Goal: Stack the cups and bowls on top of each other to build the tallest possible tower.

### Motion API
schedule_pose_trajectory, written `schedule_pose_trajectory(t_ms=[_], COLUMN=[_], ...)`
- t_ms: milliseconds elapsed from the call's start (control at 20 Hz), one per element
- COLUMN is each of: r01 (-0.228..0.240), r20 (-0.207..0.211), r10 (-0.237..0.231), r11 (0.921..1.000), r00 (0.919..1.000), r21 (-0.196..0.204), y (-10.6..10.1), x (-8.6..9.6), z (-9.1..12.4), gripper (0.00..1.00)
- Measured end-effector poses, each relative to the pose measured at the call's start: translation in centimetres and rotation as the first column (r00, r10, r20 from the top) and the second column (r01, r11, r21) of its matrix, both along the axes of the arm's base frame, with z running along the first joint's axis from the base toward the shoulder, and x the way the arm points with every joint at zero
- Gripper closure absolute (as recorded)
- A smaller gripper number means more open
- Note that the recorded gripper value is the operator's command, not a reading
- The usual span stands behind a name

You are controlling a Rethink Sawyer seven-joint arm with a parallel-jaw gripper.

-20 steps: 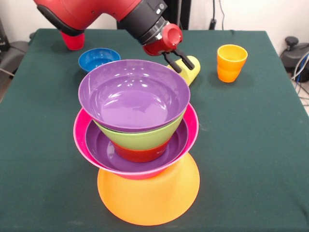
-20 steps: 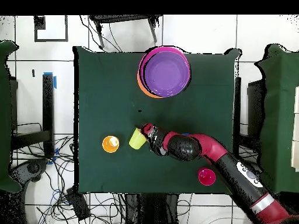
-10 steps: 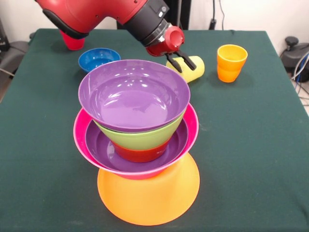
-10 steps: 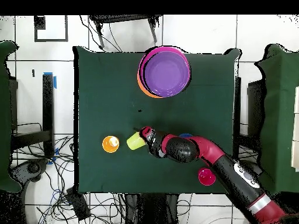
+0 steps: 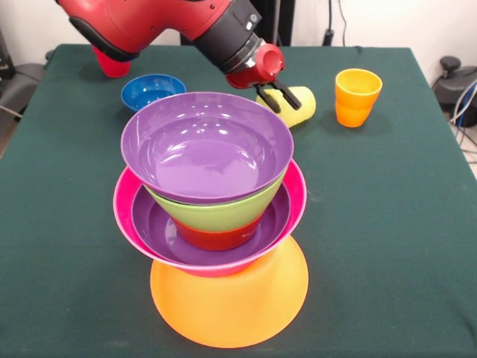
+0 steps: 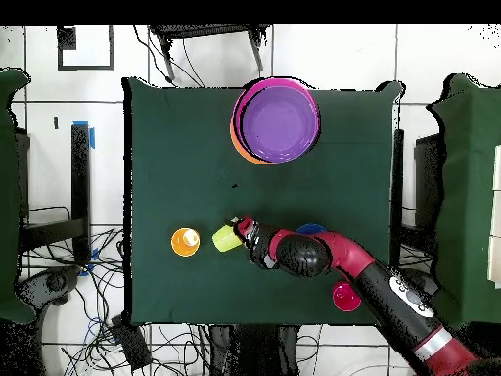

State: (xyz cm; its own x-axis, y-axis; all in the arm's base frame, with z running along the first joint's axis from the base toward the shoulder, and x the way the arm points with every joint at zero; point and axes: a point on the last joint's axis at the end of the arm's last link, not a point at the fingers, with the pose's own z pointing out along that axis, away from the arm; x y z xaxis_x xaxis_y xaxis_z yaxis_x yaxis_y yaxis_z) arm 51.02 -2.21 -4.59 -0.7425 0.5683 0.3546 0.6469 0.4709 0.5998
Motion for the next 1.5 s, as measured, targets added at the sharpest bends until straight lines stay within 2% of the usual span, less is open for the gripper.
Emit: schedule_pose_trajectory(t_ms=[200, 250, 400, 450, 600, 850, 950, 1000, 1100, 1200, 1300, 1400, 1500], r01=[-0.015, -0.03, -0.038, -0.057, -0.074, -0.103, -0.126, -0.147, -0.162, -0.189, -0.194, -0.206, -0.208], r20=[0.001, 0.009, 0.013, 0.02, 0.027, 0.035, 0.041, 0.047, 0.053, 0.065, 0.068, 0.08, 0.094], r10=[0.015, 0.03, 0.038, 0.057, 0.074, 0.104, 0.128, 0.151, 0.169, 0.201, 0.209, 0.229, 0.241], r11=[0.9998, 0.9995, 0.9993, 0.9984, 0.9973, 0.9943, 0.9907, 0.9861, 0.9813, 0.9692, 0.9653, 0.9507, 0.9403], r00=[0.9999, 0.9995, 0.9992, 0.9982, 0.9969, 0.994, 0.991, 0.9875, 0.9843, 0.9774, 0.9757, 0.9701, 0.9659], r21=[0.011, 0.007, 0.005, 0.001, -0.005, -0.029, -0.052, -0.079, -0.104, -0.158, -0.175, -0.232, -0.269], y=[0.7, 0.8, 0.9, 1.2, 1.4, 1.5, 1.3, 0.9, 0.4, -0.8, -1.1, -2.2, -2.7], x=[-0.4, -0.5, -0.6, -0.6, -0.5, -0.7, -1.1, -1.5, -1.7, -2.1, -2.2, -2.4, -2.3], z=[-0.4, -0.4, -0.5, -0.4, -0.3, 0.3, 1.0, 1.9, 2.8, 4.6, 5.1, 6.7, 7.6], gripper=[0.0, 1.0, 1.0, 1.0, 1.0, 1.0, 1.0, 1.0, 1.0, 1.0, 1.0, 1.0, 1.0])
